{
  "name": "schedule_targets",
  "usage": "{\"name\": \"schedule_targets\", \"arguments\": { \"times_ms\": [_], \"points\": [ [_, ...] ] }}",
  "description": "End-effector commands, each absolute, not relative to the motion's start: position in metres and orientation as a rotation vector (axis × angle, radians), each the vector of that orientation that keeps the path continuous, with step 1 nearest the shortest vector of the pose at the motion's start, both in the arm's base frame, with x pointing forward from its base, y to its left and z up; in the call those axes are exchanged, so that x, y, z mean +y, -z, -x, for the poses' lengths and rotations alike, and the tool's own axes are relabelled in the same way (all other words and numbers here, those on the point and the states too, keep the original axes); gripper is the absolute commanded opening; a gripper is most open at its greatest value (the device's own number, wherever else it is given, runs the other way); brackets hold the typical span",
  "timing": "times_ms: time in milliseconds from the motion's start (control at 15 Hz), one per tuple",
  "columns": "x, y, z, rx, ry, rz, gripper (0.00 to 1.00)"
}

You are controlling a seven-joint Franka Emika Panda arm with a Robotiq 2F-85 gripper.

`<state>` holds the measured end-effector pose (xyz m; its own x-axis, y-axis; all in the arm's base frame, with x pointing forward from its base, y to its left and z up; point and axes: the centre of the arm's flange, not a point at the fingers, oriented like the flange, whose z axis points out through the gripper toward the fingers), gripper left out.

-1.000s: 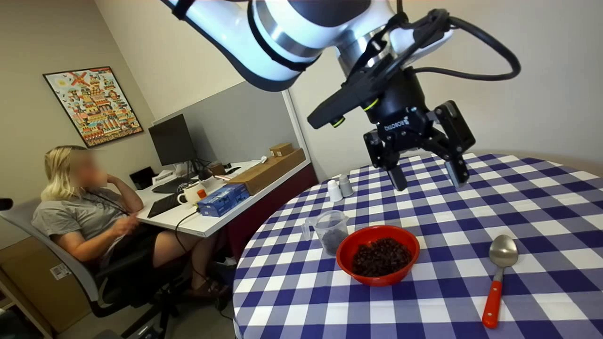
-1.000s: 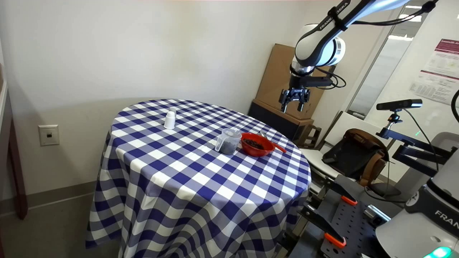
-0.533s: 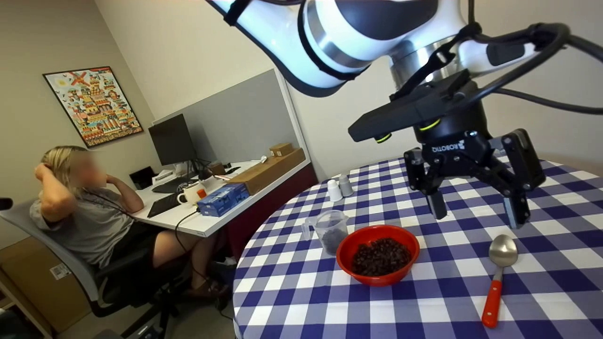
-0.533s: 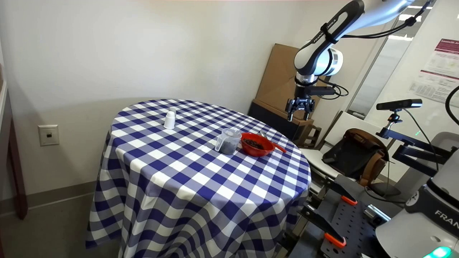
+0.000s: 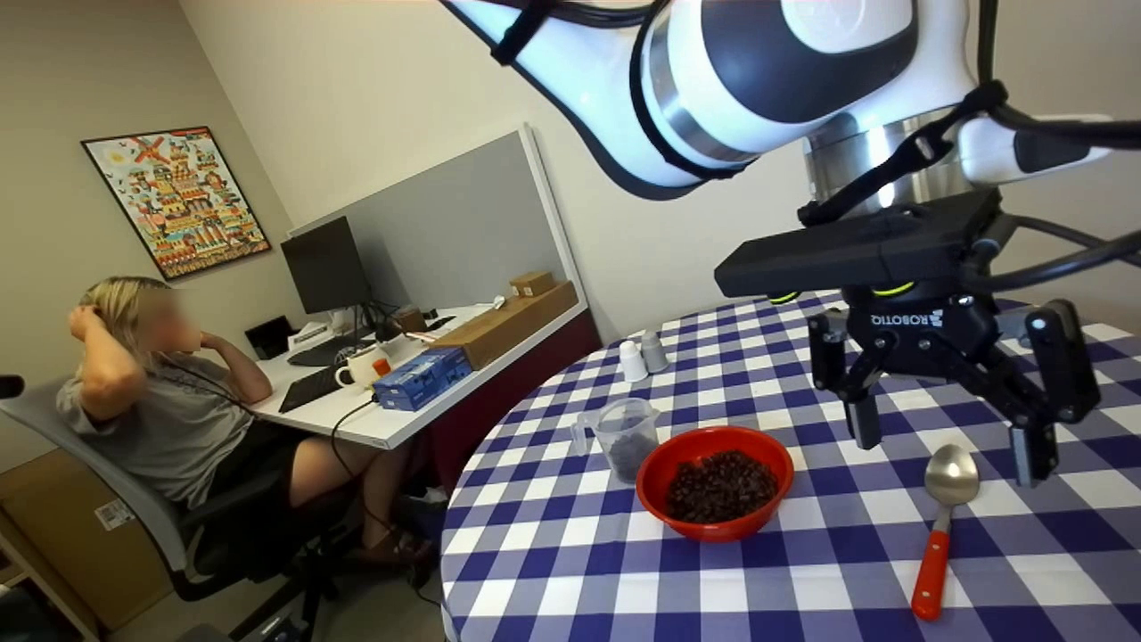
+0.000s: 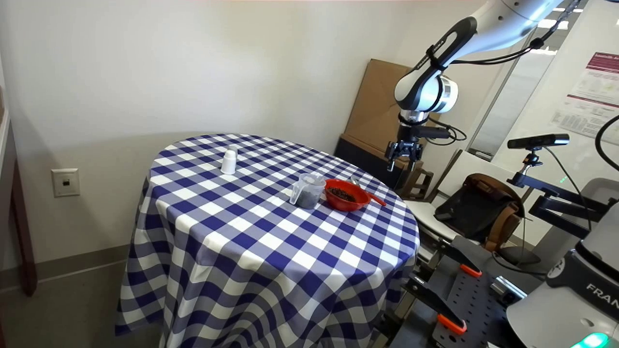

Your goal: Use the spoon to transfer one scoop of contents from the orange bowl to the clear jar

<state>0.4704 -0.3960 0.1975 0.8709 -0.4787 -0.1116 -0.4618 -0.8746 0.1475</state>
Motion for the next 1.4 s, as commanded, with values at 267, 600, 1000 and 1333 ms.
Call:
{"name": "schedule_targets", "arguments": {
  "times_ms": [267,600,1000,1333],
  "points": [
    [-0.383,-0.14,-0.514,-0.605,0.225,-3.025,1.0],
    [-0.387,-0.109,-0.513,-0.557,0.285,-3.02,1.0],
    [-0.396,-0.085,-0.502,-0.549,0.322,-3.025,1.0],
    [-0.402,-0.07,-0.492,-0.548,0.348,-3.022,0.99]
  ]
}}
